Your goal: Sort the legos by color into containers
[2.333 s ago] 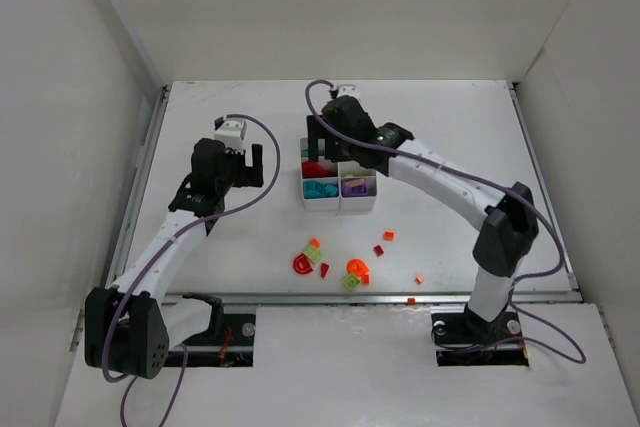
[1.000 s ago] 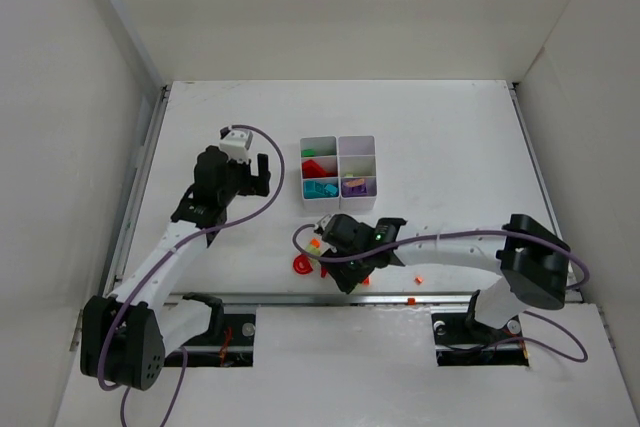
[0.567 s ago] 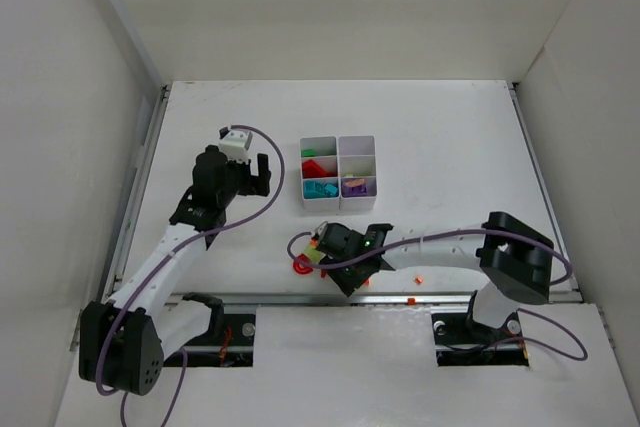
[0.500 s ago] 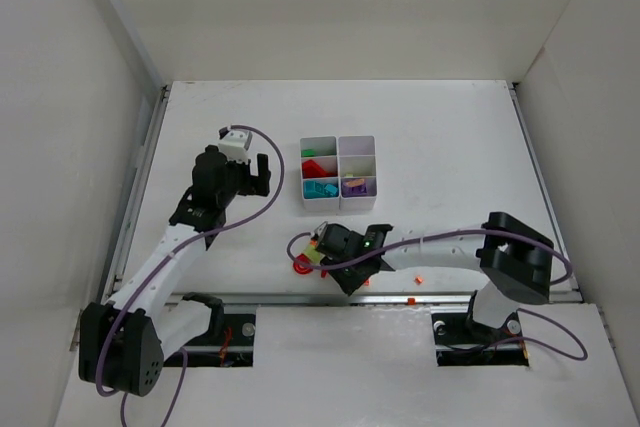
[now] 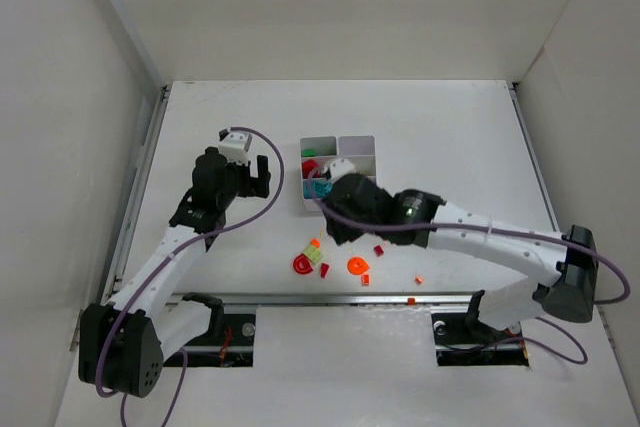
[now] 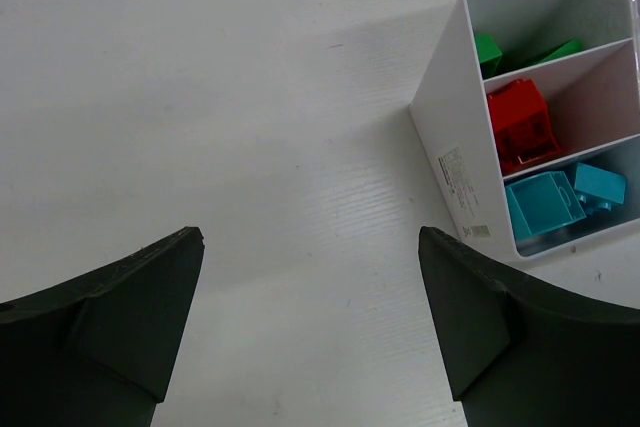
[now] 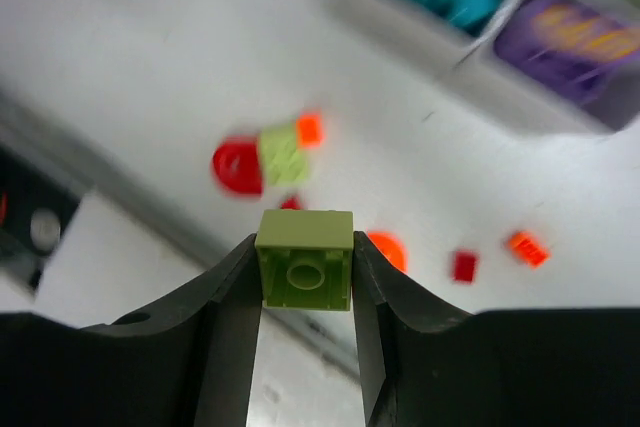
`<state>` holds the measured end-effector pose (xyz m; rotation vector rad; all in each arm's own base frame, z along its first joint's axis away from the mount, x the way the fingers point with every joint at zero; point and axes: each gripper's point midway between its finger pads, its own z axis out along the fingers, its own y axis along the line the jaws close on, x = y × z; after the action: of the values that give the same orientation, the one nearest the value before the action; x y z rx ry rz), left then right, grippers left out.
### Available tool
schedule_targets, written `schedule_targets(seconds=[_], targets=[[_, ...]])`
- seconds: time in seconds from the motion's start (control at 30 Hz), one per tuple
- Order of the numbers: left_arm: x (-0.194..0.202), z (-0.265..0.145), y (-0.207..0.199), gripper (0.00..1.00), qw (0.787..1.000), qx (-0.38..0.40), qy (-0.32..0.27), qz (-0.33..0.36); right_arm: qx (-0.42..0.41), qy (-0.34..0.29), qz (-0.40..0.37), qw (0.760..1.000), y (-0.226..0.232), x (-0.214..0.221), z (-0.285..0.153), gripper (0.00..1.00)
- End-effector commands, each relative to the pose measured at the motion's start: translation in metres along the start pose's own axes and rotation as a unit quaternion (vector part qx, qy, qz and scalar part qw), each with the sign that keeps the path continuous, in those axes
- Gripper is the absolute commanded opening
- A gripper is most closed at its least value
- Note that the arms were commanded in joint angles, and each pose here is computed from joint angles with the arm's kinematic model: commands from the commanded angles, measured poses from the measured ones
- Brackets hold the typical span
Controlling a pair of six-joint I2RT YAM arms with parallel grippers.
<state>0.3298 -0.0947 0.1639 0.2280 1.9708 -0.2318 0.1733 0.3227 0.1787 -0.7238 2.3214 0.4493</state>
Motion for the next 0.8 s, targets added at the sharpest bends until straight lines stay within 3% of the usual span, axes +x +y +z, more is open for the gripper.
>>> schedule_targets(seconds=[0.0,0.1,0.3,0.57,0.73,0.77], targets=[[-0.009,-0.003,-0.004,0.87,1.0,0.007,-0.027,-0.007,0.11,-0.073,0.085,0.988,-0.075,-0.068,0.005,0.0],[-0.009,-0.003,-0.004,0.87,1.0,0.007,-0.027,-0.007,0.143,-0.077,0.136,0.977,-0.122,-0.098,0.029,0.0],[-0.009,-0.004,-0.001,0.87,1.0,-0.002,-0.023,-0.008,0.197,-0.074,0.173,0.962,-0.18,-0.116,0.059,0.0],[-0.01,-0.004,0.011,0.87,0.999,-0.02,-0.024,-0.013,0.198,-0.059,0.183,0.961,-0.197,-0.114,0.082,0.0],[-0.01,-0.002,0.018,0.87,0.999,-0.029,-0.025,-0.012,0.19,-0.052,0.186,0.963,-0.199,-0.115,0.093,0.72],[-0.01,-0.002,0.018,0.87,0.999,-0.029,-0.025,-0.012,0.189,-0.055,0.181,0.963,-0.199,-0.119,0.091,0.77]])
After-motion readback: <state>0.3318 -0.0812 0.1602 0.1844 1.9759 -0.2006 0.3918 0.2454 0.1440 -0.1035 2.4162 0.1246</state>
